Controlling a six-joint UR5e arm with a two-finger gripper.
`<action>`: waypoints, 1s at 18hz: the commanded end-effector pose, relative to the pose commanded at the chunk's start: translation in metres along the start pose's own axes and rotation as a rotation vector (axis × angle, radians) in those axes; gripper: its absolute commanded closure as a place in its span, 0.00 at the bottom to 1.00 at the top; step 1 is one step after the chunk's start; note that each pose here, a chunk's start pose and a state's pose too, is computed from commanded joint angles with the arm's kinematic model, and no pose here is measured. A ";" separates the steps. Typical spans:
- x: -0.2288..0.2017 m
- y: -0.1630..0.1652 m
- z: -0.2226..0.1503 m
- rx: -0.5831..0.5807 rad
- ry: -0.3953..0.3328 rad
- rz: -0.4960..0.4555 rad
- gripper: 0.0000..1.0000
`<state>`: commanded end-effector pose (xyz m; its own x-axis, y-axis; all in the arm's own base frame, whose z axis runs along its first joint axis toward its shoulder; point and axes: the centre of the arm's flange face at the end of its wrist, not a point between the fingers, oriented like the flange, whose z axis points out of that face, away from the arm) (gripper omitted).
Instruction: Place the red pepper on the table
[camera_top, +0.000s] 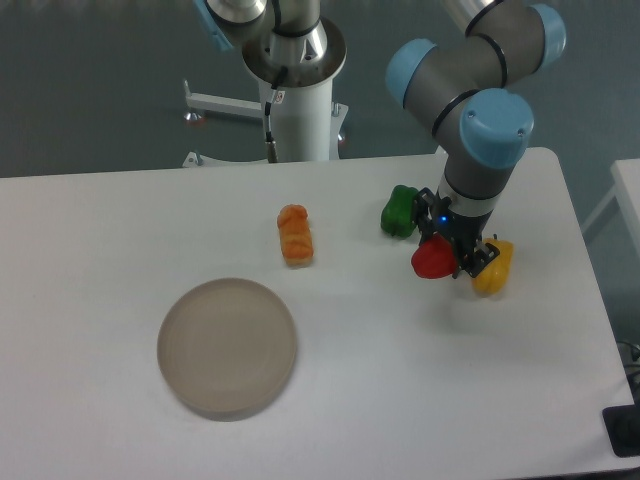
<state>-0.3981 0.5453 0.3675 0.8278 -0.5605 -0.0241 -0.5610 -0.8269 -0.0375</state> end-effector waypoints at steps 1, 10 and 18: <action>0.000 0.000 0.000 0.000 0.000 0.000 0.83; -0.032 -0.013 0.000 0.007 -0.033 0.009 0.83; -0.068 -0.033 0.068 0.061 -0.031 -0.001 0.84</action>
<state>-0.4356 0.6139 0.3020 0.8283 -0.5576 -0.0545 -0.5602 -0.8225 -0.0979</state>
